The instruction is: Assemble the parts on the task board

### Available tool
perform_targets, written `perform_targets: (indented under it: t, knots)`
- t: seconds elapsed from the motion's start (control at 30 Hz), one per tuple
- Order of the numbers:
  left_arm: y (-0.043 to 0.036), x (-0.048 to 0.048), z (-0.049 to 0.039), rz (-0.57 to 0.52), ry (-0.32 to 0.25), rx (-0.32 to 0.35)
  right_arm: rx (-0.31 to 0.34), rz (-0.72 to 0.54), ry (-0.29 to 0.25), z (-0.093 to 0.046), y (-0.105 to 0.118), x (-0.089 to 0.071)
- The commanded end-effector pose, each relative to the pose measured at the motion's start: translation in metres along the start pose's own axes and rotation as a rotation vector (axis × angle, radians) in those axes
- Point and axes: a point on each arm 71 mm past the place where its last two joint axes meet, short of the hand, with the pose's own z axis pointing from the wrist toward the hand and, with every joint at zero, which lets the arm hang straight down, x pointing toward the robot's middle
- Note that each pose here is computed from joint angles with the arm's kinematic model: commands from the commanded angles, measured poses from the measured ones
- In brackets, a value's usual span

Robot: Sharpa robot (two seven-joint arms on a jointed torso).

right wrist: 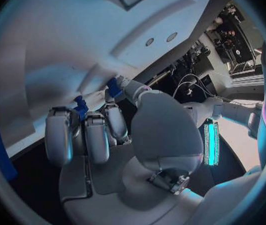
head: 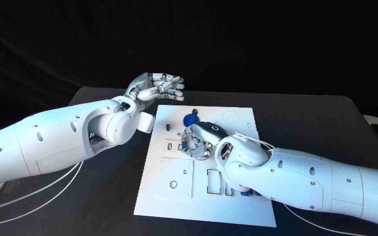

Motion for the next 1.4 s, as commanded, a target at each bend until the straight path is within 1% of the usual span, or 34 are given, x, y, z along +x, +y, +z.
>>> perform_targets:
  t: [0.03, 0.8, 1.4]
  knots:
    - [-0.0011, 0.0018, 0.0004, -0.003, 0.016, 0.007, 0.016, -0.027, 0.035, -0.0025, -0.0037, 0.0058]
    - [-0.0007, 0.001, 0.0004, -0.003, 0.015, 0.003, 0.014, -0.042, 0.007, -0.0054, -0.0041, 0.004]
    - [-0.0002, 0.0011, 0.0004, -0.004, 0.018, -0.003, -0.011, -0.038, -0.015, -0.0048, -0.0023, 0.0027]
